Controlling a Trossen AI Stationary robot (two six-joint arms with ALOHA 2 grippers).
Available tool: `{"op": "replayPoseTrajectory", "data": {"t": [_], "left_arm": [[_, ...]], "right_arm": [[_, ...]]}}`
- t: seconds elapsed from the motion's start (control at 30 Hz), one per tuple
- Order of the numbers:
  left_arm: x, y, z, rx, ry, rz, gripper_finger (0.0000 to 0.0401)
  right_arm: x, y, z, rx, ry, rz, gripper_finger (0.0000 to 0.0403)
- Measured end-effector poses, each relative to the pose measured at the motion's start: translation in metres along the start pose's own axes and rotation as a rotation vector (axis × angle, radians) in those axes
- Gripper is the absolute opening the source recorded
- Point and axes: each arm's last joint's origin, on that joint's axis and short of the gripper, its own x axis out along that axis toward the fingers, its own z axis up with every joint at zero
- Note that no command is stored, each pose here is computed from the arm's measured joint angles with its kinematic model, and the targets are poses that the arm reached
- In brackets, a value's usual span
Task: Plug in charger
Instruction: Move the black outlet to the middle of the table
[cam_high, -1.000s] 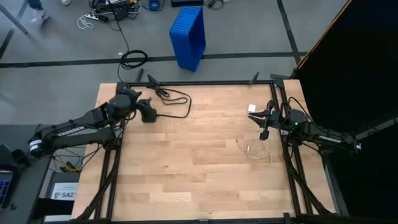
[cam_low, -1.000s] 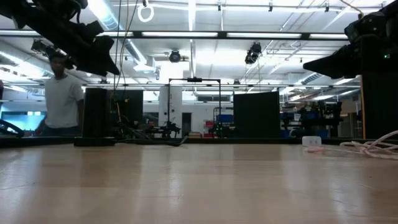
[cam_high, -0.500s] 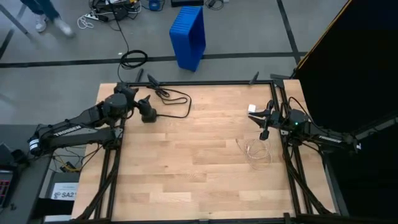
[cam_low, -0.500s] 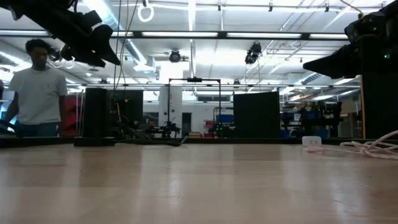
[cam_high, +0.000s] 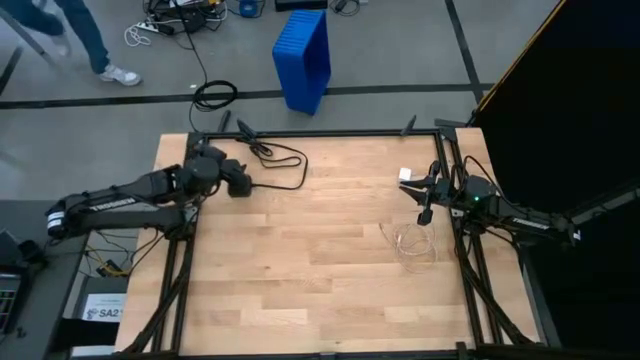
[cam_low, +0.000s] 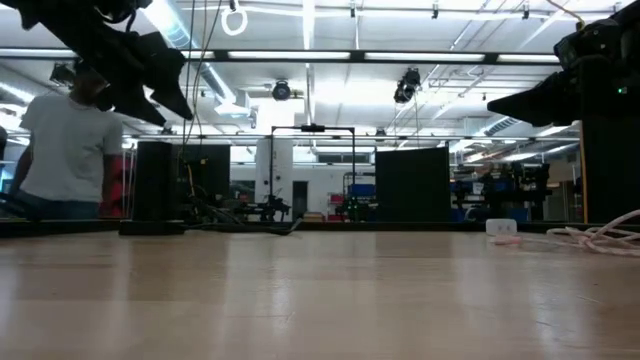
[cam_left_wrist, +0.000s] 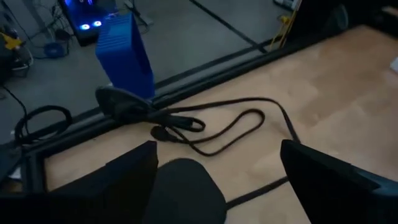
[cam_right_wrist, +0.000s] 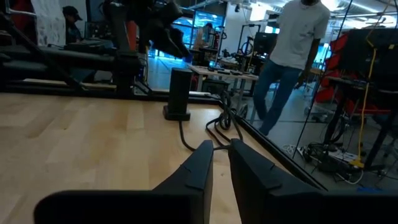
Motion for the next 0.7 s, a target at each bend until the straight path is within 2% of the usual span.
{"op": "replayPoseTrajectory", "data": {"t": [0.27,0.47,0.7], "left_arm": [[-0.003,0.001,-0.013,-0.011,0.061,0.071,0.0319],[-0.004,-0.002,-0.019,-0.04,0.041,0.095,0.0319],[0.008,-0.001,-0.042,-0.098,0.03,0.127,0.0319]], "right_arm": [[0.0,0.0,0.0,0.0,0.0,0.0,0.0041],[0.0,0.0,0.0,0.0,0.0,0.0,0.0034],[0.0,0.0,0.0,0.0,0.0,0.0,0.0026]]}}
